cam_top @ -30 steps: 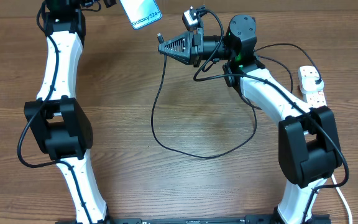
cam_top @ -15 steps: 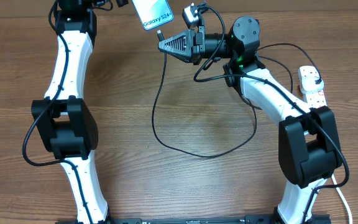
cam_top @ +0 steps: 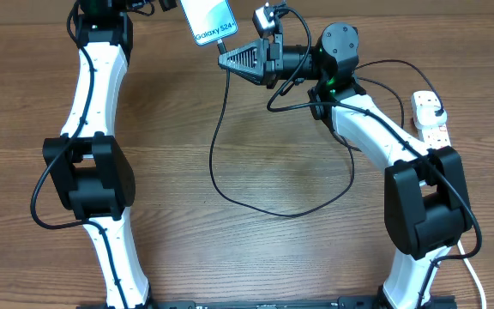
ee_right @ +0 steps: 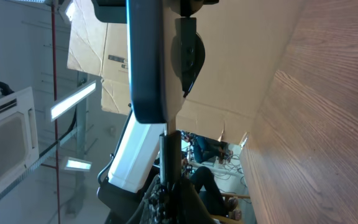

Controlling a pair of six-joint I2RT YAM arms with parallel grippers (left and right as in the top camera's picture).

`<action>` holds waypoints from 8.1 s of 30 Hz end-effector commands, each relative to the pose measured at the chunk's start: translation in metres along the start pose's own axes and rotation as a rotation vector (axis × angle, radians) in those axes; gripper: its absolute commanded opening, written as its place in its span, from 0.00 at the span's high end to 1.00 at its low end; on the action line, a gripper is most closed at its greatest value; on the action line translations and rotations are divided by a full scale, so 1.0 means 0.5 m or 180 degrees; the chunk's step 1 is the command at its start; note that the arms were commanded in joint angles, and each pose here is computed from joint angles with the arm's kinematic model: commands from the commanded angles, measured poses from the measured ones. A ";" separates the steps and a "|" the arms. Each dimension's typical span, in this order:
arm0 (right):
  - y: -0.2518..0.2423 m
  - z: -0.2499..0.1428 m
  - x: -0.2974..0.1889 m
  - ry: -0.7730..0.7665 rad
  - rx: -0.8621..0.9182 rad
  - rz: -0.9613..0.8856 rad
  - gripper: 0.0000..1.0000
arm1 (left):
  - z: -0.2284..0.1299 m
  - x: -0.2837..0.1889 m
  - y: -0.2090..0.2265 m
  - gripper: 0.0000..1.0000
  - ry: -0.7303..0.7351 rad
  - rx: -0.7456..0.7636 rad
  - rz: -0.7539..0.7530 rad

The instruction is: Plug charger to phone and switch on socket

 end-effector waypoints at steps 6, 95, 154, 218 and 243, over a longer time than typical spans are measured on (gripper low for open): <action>0.036 -0.003 0.000 -0.0054 -0.0141 0.0072 0.96 | 0.002 0.000 -0.058 0.96 0.0079 0.0130 -0.0090; 0.071 -0.015 0.008 -0.0078 0.0016 0.0329 0.96 | 0.008 0.017 -0.101 0.96 -0.0055 -0.0126 -0.0298; -0.212 -0.013 -0.337 -0.2134 0.1041 -0.3305 0.00 | -0.316 0.080 0.218 0.96 0.1590 0.0041 0.2263; -0.215 -0.020 -0.338 -0.2096 0.1097 -0.3344 0.00 | -0.480 0.185 0.401 0.41 0.1795 -0.0441 0.3118; -0.215 -0.026 -0.332 -0.2002 0.1160 -0.3273 0.00 | -0.298 0.041 0.027 0.00 0.1814 0.1351 0.4283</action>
Point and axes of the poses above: each gripper's point midway between its finger pads, its own x axis out along the fingers, its own y axis along the line the jaws close on, z = x × y, the point moved 8 cm from there along -x, back along the fingers, and after that the axes turned 15 degrees about x, right-handed, at the moved point
